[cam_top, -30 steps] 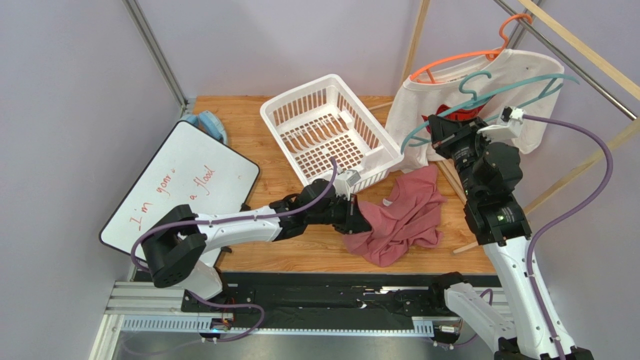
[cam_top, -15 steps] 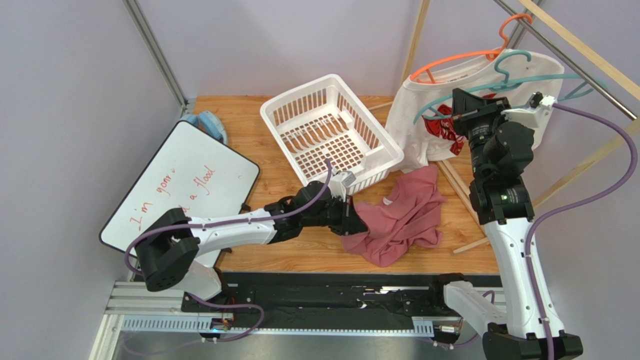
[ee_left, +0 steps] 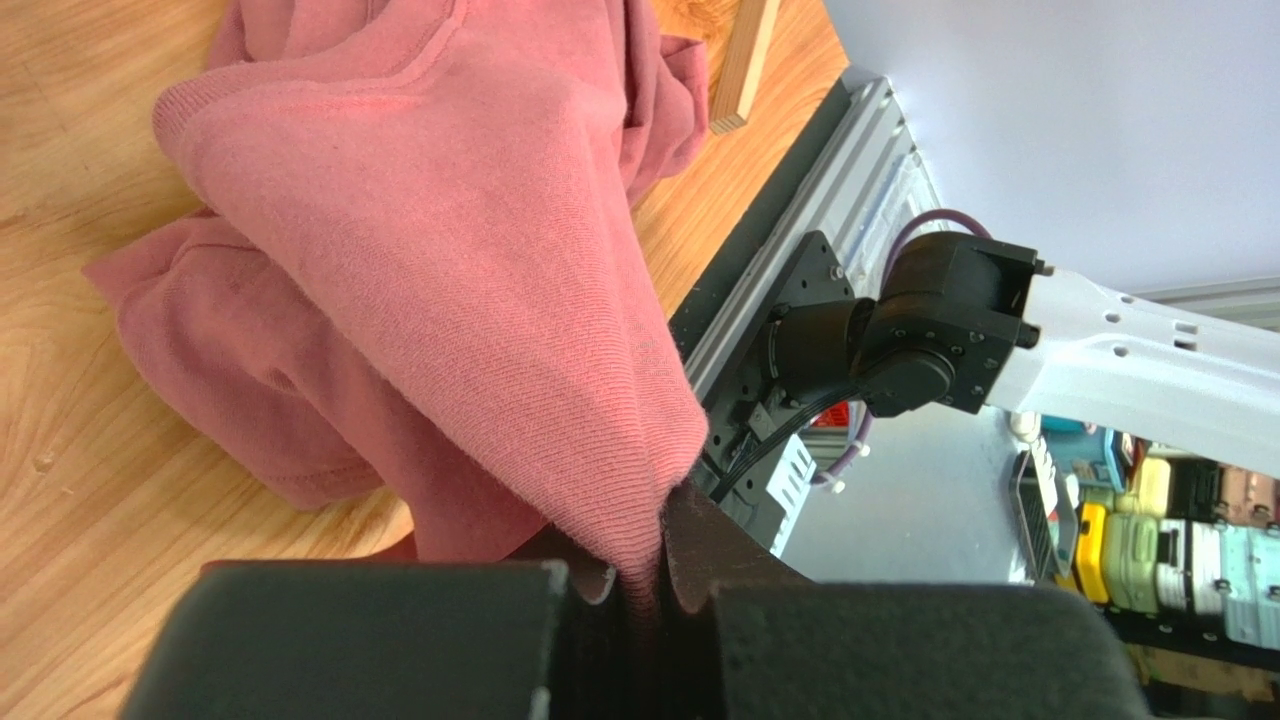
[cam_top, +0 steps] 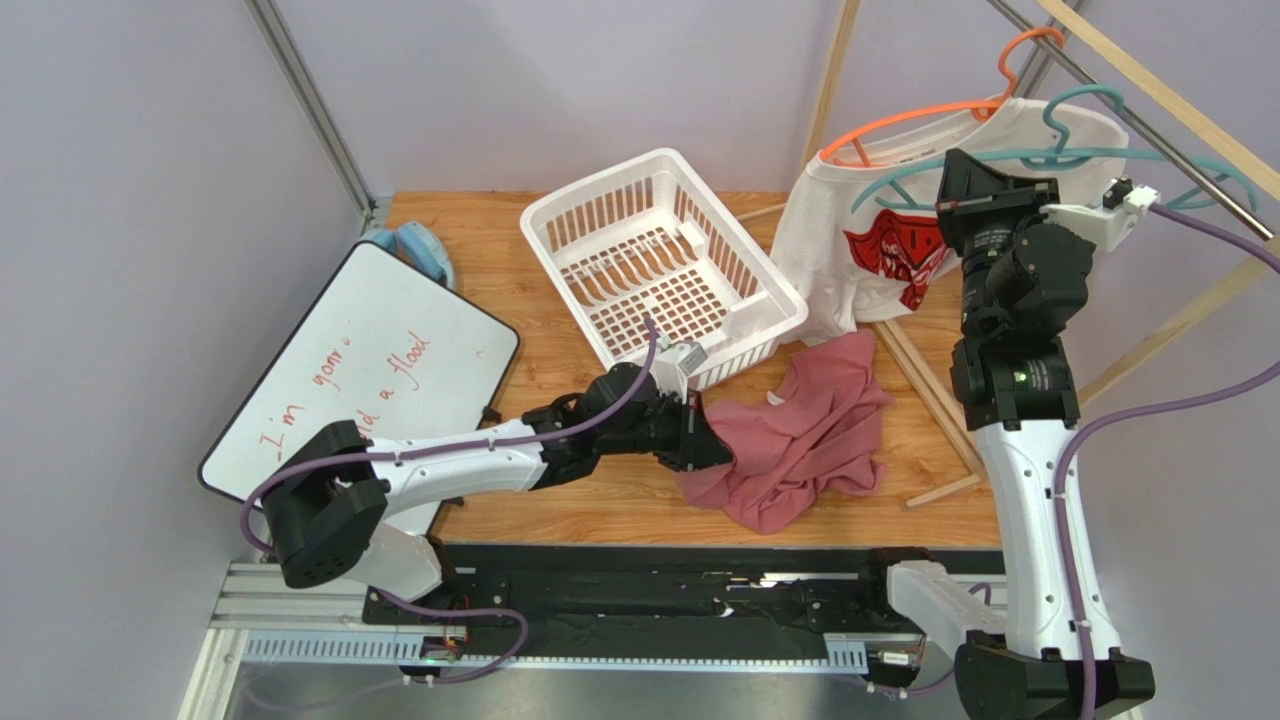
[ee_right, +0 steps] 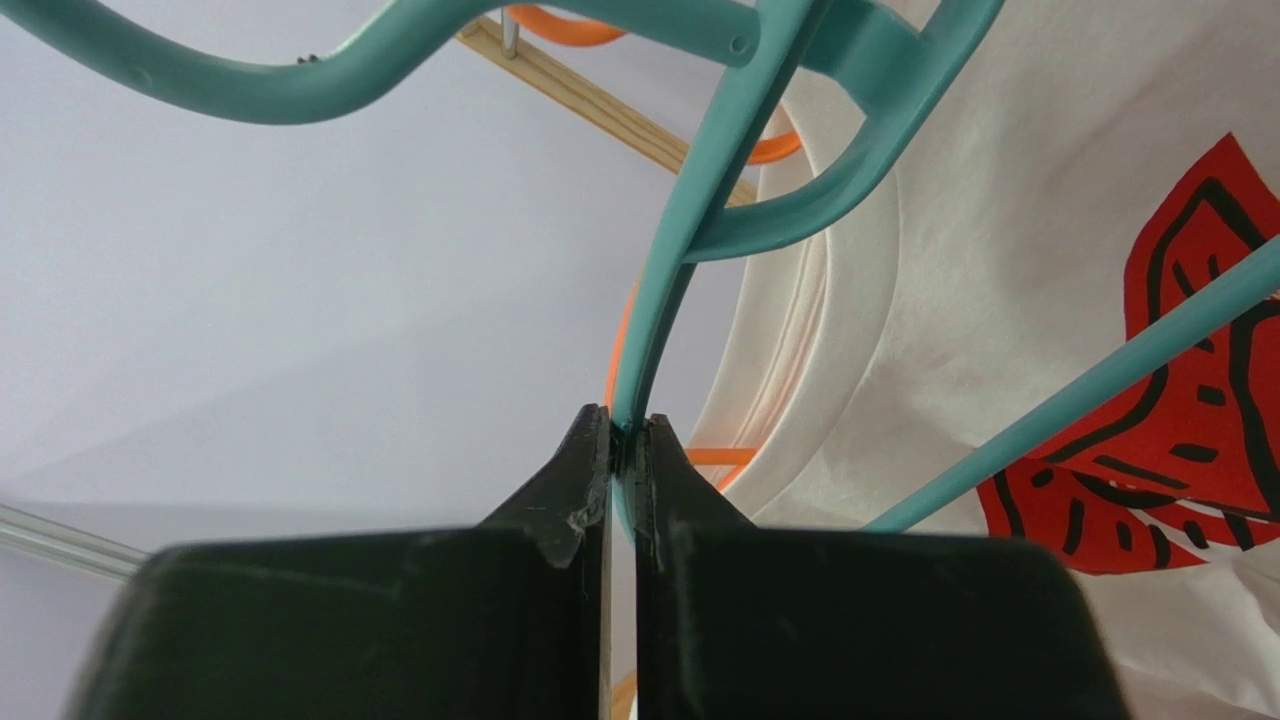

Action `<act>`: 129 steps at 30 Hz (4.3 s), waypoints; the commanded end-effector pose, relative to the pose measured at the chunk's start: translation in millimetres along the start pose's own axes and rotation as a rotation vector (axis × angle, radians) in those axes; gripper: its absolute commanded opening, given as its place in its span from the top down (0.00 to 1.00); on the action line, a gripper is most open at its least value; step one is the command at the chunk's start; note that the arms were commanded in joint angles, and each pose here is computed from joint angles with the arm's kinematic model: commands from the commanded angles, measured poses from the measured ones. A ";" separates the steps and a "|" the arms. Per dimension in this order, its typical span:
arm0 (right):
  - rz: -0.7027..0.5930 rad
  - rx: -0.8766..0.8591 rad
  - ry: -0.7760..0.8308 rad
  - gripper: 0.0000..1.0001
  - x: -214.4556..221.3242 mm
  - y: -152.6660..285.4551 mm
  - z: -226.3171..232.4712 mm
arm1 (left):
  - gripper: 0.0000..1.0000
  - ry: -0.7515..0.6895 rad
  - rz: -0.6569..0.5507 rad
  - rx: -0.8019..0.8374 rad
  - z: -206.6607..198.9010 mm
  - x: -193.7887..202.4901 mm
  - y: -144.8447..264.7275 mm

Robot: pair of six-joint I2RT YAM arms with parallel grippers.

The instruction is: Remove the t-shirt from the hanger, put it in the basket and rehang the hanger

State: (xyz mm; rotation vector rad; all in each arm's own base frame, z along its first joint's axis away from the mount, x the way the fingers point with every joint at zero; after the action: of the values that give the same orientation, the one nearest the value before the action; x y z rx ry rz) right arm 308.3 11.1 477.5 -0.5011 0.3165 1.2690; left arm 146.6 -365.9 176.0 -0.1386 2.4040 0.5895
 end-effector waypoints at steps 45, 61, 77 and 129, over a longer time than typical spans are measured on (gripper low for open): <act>0.007 0.163 -0.296 0.62 -20.1 -8.0 -34.3 | 1.00 -0.034 -0.024 0.044 -13.5 -8.7 3.6; 0.341 0.199 0.159 0.00 11.1 67.5 -54.5 | 1.00 -0.018 -0.015 0.080 -12.9 -3.5 -3.1; 0.999 0.003 0.475 0.00 113.7 173.3 -104.6 | 1.00 -0.134 -0.124 -0.033 -25.9 -42.5 27.6; 1.184 0.383 0.194 0.00 228.0 235.1 -210.8 | 0.06 -0.190 -0.211 -0.245 -14.1 -48.1 118.3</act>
State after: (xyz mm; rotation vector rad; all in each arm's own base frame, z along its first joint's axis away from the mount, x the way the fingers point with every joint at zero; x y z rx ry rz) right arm 147.2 128.9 145.7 -0.1626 1.2152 2.2372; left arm 148.7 -298.2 271.9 -0.3376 2.1152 0.6651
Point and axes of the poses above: each gripper's point midway between its finger pads, its own y axis back along the fingers, its own z axis along the line the jaws close on, x = y × z, the point moved 4 cm from there along y, back along the fingers, and after that the axes turned 1 degree about -y, right-handed, at the moved point
